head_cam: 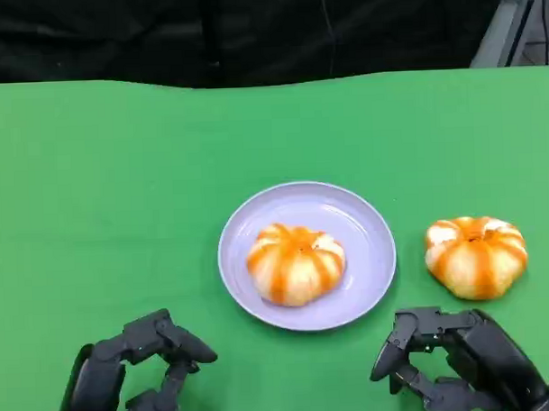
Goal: Grasp the bread from the table and place it into the plate.
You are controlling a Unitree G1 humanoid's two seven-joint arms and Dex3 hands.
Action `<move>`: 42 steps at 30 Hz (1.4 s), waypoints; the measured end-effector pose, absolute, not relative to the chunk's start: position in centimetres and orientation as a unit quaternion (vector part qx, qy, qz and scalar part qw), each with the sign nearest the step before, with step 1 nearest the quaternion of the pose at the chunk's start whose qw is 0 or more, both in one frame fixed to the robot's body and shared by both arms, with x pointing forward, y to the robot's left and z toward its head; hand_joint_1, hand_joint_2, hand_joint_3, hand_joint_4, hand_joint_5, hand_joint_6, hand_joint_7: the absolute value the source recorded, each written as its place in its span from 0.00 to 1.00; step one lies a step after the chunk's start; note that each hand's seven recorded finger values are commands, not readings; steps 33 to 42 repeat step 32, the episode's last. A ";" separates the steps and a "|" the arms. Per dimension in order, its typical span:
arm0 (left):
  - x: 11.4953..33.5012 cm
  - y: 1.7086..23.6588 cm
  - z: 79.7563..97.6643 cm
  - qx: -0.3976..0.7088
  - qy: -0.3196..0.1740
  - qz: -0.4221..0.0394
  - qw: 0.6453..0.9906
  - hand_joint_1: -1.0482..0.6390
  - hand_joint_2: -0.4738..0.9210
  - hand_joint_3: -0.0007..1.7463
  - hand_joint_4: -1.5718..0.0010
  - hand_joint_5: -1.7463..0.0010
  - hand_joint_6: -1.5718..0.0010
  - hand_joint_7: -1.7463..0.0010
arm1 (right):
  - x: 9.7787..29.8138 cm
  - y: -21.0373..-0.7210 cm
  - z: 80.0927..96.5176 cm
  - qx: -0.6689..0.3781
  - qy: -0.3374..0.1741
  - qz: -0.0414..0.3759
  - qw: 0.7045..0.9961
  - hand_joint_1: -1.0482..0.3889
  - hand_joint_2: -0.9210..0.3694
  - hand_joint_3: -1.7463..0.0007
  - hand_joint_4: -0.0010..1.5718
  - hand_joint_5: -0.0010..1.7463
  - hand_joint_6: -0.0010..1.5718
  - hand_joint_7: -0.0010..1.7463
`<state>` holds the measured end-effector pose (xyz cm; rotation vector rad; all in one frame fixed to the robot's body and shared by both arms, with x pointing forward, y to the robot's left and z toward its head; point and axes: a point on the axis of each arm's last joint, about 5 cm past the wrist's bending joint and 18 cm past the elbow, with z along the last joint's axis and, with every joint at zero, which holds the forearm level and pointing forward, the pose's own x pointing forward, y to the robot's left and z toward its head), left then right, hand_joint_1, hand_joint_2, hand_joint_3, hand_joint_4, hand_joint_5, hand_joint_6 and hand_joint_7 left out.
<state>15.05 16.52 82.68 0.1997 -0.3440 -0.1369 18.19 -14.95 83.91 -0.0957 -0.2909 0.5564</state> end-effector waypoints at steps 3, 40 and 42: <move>15.0 16.5 82.6 0.099 -0.169 -0.068 0.978 0.58 0.85 0.47 0.58 0.12 0.52 0.29 | 18.2 -15.0 83.9 -0.047 -0.143 0.273 0.950 0.65 0.12 0.59 0.48 0.88 0.54 0.62; 15.1 16.6 82.4 0.100 -0.181 -0.066 0.976 0.59 0.85 0.45 0.57 0.17 0.50 0.32 | 18.3 -15.0 83.8 -0.046 -0.142 0.273 0.950 0.64 0.12 0.59 0.48 0.89 0.54 0.62; 15.1 16.6 82.4 0.100 -0.181 -0.066 0.976 0.59 0.85 0.45 0.57 0.17 0.50 0.32 | 18.3 -15.0 83.8 -0.046 -0.142 0.273 0.950 0.64 0.12 0.59 0.48 0.89 0.54 0.62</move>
